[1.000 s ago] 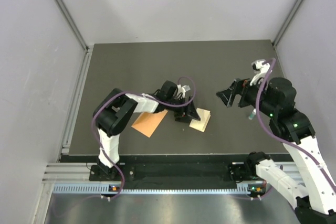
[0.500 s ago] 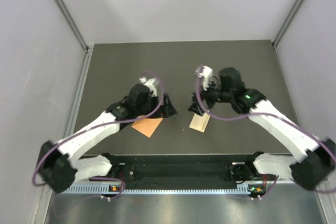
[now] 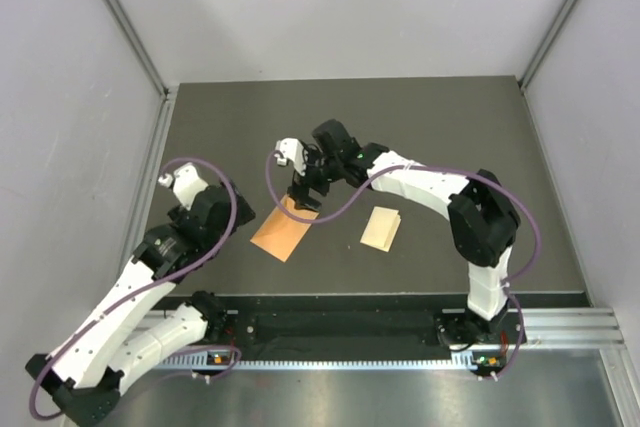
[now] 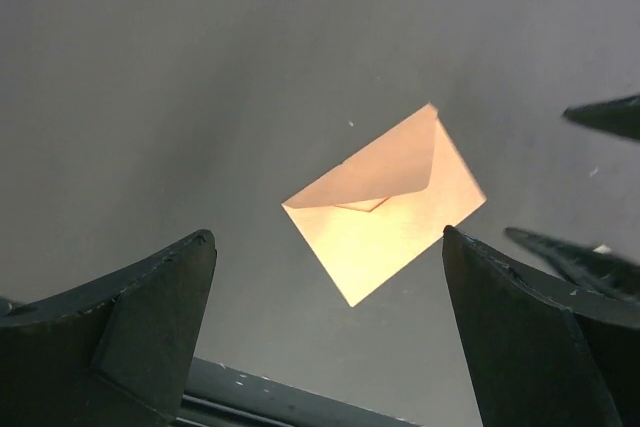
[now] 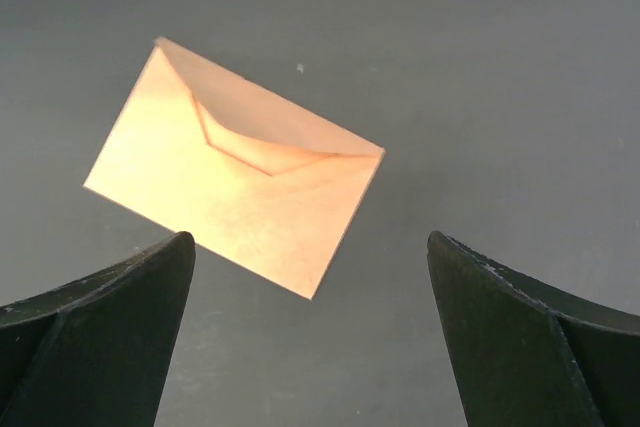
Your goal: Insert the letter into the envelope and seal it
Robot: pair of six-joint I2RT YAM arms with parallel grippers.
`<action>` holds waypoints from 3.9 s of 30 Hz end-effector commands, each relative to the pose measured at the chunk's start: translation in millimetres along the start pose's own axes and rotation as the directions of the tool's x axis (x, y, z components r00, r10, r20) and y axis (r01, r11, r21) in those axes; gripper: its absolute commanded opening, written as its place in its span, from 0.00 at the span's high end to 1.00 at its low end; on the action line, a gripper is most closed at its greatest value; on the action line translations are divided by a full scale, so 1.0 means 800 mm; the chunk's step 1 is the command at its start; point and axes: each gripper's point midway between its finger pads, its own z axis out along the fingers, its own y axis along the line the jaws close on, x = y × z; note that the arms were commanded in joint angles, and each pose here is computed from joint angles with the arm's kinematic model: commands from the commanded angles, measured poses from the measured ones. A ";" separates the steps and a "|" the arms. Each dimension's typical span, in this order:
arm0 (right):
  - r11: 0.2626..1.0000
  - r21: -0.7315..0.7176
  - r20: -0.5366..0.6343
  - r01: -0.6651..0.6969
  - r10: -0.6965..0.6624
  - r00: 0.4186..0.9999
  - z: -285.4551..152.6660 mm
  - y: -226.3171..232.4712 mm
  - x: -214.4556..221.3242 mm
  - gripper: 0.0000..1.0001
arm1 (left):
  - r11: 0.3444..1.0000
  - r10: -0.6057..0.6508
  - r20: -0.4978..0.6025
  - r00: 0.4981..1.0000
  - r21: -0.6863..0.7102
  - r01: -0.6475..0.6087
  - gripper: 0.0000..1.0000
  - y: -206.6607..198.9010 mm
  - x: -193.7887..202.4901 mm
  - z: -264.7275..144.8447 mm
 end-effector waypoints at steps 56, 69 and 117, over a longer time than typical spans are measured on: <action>0.247 -0.005 0.586 -0.969 0.786 0.197 -0.201 0.003 0.027 0.01 | 0.799 -0.317 -0.159 0.935 0.487 0.354 1.00 -0.230 0.002 0.094; 0.178 -0.320 0.537 -0.931 0.843 -0.024 -0.168 0.007 -0.016 0.01 | 0.639 -0.518 -0.135 0.845 0.595 0.487 1.00 -0.263 -0.020 0.058; 0.276 0.271 0.375 -0.922 0.852 0.365 -0.197 0.059 0.122 0.01 | 0.994 0.081 -0.400 0.913 0.100 -0.044 0.01 -0.151 0.073 0.267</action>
